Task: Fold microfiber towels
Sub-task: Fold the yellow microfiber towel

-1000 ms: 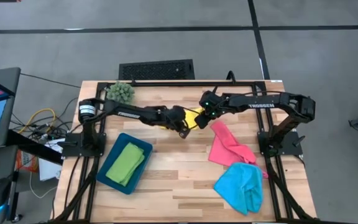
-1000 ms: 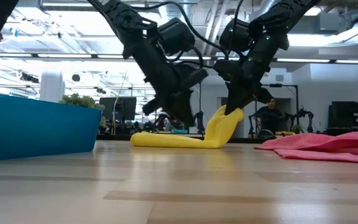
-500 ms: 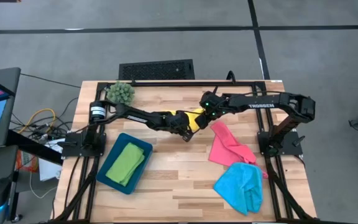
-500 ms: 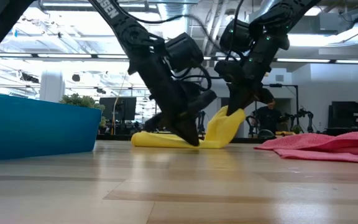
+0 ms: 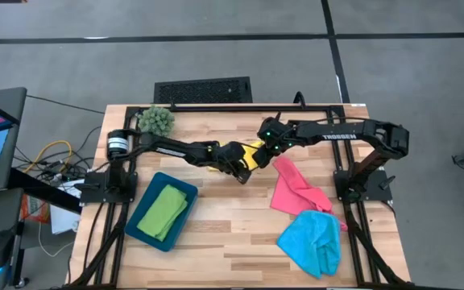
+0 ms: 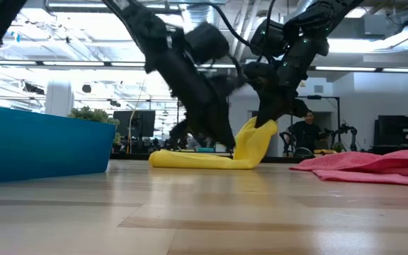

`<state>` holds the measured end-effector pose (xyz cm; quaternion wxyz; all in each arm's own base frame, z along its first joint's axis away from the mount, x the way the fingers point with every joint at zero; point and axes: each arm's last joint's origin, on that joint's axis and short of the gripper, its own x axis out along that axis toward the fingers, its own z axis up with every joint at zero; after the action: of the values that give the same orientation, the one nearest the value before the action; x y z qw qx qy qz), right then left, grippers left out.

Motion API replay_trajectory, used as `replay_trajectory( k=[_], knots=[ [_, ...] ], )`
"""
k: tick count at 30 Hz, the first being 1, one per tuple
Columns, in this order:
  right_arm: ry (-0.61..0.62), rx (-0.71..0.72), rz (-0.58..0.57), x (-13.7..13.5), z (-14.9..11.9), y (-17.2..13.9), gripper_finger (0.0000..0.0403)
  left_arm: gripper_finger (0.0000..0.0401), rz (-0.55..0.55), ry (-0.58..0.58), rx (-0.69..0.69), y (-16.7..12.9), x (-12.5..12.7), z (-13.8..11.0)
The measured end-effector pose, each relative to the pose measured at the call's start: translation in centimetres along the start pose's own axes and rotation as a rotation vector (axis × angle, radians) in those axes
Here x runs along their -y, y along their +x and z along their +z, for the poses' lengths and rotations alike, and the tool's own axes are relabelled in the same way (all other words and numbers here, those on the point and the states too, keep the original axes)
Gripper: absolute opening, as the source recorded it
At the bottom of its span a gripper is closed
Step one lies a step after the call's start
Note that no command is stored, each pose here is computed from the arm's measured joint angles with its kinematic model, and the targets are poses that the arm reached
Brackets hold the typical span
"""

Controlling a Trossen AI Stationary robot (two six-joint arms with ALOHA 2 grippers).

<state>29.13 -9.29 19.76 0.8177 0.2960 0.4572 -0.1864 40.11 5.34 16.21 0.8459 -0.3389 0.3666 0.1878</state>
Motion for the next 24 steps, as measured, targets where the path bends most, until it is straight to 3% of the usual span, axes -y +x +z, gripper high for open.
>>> replay_trajectory(
  k=[3, 6, 9, 17, 24],
  knots=[
    [0.001, -0.008, -0.003, 0.0, -0.1, 0.0, 0.0019, 0.0, 0.019, 0.027, -0.013, -3.0, 0.4, 0.6],
    [0.001, -0.008, -0.003, 0.0, -0.1, 0.0, 0.0022, 0.0, 0.171, 0.084, -0.026, -6.2, -0.1, 0.4],
    [0.005, -0.006, -0.002, 0.0, -0.1, 0.0, 0.0019, 0.0, 0.281, 0.077, -0.056, -7.5, -1.7, -1.1],
    [0.017, 0.002, 0.013, -0.5, -0.1, 0.1, 0.002, 0.0, 0.263, -0.082, -0.013, -5.7, -5.9, -5.5],
    [0.029, 0.013, 0.027, -0.9, -0.1, 0.1, 0.0017, 0.0, 0.296, -0.098, 0.006, -4.2, -7.3, -6.7]
  ],
)
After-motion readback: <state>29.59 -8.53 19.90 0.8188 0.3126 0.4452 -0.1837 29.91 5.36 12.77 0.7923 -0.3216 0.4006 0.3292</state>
